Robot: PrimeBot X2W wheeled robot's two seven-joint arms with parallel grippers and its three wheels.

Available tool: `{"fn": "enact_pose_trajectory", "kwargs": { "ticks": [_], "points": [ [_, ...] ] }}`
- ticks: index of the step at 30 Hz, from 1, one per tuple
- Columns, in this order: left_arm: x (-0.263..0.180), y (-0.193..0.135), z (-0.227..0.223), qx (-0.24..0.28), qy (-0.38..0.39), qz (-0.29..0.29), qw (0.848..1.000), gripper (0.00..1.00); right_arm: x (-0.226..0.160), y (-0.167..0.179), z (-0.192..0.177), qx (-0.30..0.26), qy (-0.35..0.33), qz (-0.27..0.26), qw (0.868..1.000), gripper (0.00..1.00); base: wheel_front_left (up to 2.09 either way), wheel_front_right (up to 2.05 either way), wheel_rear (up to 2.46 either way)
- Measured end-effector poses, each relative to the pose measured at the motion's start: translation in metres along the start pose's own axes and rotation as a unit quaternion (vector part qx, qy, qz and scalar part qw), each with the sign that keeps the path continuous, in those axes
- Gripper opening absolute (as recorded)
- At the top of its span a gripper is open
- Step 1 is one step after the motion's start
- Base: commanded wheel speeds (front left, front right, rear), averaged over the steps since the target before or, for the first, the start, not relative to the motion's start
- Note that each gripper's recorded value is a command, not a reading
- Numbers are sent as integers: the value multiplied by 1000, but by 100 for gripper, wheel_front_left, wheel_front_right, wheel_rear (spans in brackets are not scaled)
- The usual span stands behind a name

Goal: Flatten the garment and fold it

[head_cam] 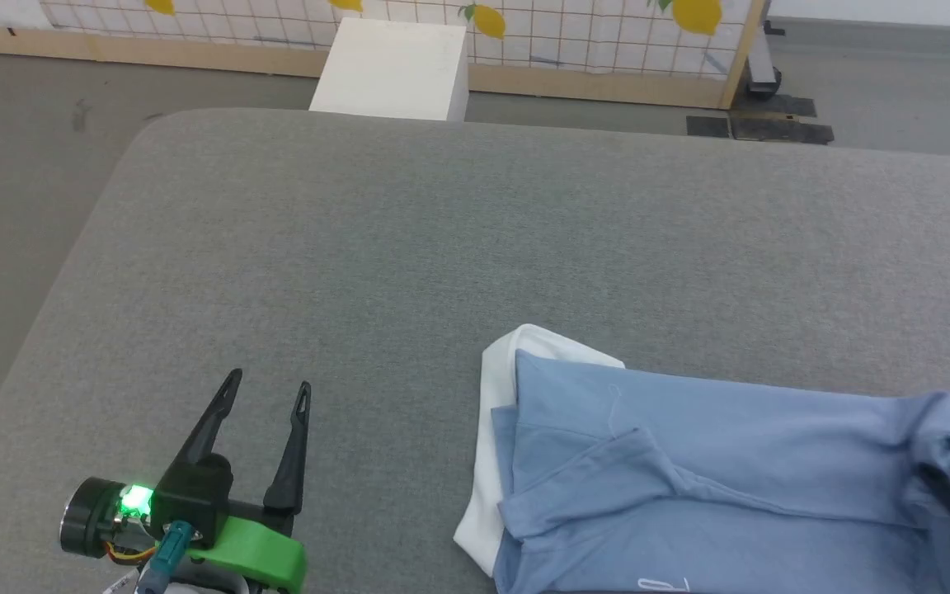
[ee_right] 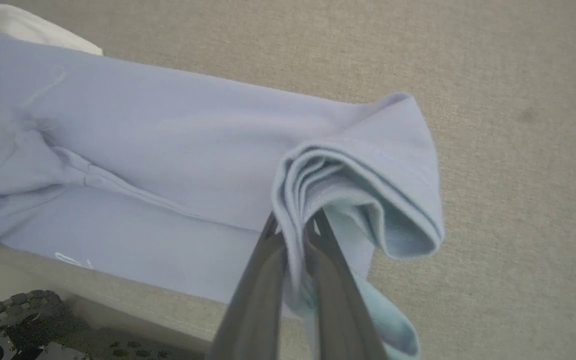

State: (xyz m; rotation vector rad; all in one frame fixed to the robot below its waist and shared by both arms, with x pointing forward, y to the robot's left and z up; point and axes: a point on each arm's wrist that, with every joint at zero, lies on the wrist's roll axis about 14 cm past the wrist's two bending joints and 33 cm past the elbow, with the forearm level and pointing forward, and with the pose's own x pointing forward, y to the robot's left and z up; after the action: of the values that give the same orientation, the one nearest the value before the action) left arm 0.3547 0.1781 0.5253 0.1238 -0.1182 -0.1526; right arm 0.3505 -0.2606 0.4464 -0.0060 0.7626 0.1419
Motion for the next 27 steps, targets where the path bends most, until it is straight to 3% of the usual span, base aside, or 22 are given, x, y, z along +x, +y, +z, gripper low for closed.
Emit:
{"fn": "enact_pose_trajectory", "kwargs": {
  "ticks": [8, 17, 27],
  "points": [
    [-9, 9, -3, 9, 7, 14, 1000, 100, 5, 89, 24, -25, -4, 124, 992, 0, 0, 0, 0],
    [-22, 21, -10, 12, 21, 43, 999, 100, 16, 189, 54, -46, -1, 246, 968, 0, 0, 0, 0],
    [-30, 34, -14, 17, 32, 64, 997, 100, 48, 239, 35, -96, 53, 280, 954, 0, 0, 0, 0]
  ]
}}
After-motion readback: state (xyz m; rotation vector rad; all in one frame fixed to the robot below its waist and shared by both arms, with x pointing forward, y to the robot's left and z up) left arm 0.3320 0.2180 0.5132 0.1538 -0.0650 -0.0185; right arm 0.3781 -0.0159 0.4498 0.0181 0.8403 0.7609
